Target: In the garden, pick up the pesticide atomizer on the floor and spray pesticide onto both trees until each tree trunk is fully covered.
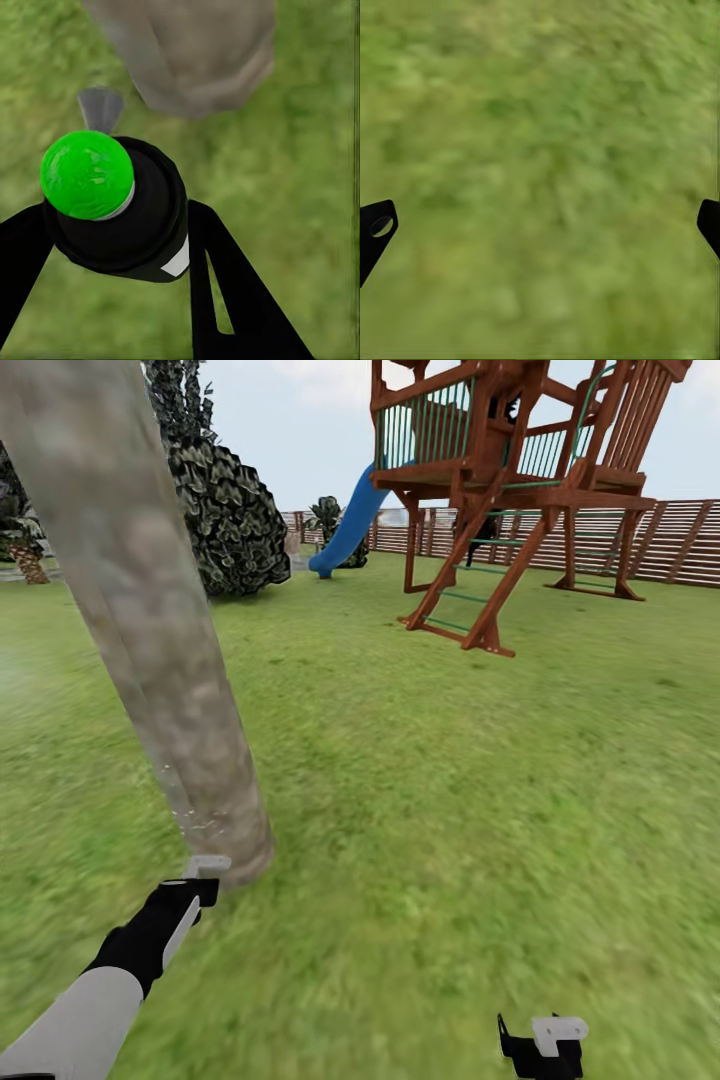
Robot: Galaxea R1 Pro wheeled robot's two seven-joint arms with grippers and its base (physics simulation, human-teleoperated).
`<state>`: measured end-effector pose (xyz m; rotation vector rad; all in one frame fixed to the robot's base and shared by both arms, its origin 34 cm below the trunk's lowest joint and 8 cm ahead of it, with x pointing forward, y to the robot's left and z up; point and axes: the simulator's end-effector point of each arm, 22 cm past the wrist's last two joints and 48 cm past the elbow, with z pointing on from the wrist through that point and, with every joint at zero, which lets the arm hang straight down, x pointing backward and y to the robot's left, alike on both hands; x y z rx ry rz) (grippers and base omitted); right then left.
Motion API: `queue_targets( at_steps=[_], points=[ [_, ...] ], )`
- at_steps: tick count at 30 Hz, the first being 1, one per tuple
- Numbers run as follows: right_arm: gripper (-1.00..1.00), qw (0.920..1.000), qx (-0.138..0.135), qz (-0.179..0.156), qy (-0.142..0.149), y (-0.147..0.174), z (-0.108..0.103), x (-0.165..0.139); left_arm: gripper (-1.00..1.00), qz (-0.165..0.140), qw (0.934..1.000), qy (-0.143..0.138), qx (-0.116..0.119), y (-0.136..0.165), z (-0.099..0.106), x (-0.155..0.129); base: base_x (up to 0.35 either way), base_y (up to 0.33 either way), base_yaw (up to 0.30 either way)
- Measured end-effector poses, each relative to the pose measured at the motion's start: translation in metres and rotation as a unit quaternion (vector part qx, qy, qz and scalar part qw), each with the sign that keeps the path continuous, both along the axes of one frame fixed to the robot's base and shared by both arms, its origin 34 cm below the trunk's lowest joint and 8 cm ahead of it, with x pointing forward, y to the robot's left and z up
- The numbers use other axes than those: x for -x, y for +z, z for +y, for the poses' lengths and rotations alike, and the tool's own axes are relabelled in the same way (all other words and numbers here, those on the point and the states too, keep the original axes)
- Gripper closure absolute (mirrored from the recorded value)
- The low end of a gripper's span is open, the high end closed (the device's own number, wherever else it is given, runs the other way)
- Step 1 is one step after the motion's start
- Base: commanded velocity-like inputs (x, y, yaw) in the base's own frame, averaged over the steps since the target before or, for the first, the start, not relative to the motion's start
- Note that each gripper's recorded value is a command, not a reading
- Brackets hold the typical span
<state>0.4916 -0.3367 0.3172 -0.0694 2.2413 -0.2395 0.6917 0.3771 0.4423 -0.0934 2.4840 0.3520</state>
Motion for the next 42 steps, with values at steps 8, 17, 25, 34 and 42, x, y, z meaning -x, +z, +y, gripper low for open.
queue_targets(
  at_steps=[8, 17, 25, 34, 42],
  points=[
    [-1.0, 1.0, 0.0, 0.0, 0.0, 0.0, 0.0, 0.0, 1.0, 0.0, 1.0, 0.0, 0.0, 0.0, 0.0, 0.0, 0.094, -0.257, 0.043],
    [-1.0, 1.0, 0.0, 0.0, 0.001, 0.0, 0.0, 0.0, 1.0, 0.0, 1.0, 0.001, -0.001, 0.0, 0.001, 0.0, 0.0, -0.271, 0.272],
    [-1.0, 1.0, 0.0, 0.0, 0.001, 0.0, 0.0, 0.0, 1.0, 0.0, 0.9997, 0.015, -0.02, 0.003, 0.011, 0.002, 0.085, -0.269, 0.277],
    [-1.0, 1.0, 0.0, 0.0, 0.0, 0.0, 0.0, 0.0, 1.0, -0.001, 0.9998, 0.013, -0.016, 0.002, 0.005, 0.001, 0.211, -0.215, 0.153],
    [-1.0, 1.0, 0.0, 0.0, 0.001, 0.0, 0.0, 0.0, 1.0, -0.001, 0.9998, 0.015, -0.012, 0.001, 0.003, 0.001, 0.051, -0.261, 0.129]
  ],
)
